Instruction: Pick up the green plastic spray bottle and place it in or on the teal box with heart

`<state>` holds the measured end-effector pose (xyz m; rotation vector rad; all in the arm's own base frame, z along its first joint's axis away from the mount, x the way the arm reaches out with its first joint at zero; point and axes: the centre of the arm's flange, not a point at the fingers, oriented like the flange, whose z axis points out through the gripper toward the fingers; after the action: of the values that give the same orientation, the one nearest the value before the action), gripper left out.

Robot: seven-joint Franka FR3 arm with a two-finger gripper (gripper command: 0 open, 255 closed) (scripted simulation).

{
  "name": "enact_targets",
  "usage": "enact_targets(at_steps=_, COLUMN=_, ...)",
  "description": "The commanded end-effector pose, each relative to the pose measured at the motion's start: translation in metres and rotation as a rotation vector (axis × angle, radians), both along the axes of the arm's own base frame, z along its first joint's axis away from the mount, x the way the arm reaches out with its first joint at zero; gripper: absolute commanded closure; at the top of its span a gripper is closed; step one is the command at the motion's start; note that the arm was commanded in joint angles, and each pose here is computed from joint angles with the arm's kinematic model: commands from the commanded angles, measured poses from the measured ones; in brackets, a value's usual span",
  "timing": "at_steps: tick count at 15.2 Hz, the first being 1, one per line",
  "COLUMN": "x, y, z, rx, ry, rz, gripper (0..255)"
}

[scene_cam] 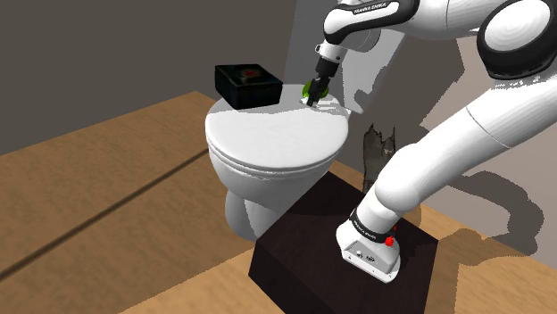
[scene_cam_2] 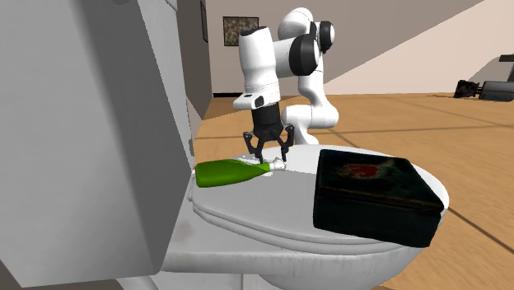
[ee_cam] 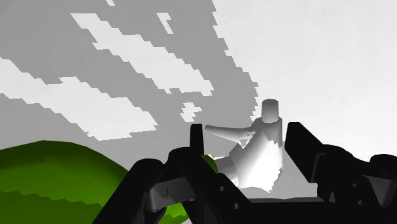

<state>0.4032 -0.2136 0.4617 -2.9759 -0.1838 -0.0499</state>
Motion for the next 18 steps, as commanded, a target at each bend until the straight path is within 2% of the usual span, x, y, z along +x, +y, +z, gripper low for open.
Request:
enact_targets(at_steps=1, x=0.000, y=0.000, z=0.000, rx=0.000, ry=0.000, rz=0.000, gripper=255)
enact_targets(at_steps=9, x=0.000, y=0.000, z=0.000, rx=0.000, ry=0.000, rz=0.000, gripper=255)
enact_targets(at_steps=18, x=0.000, y=0.000, z=0.047, rx=0.000, ry=0.000, rz=0.000, gripper=255)
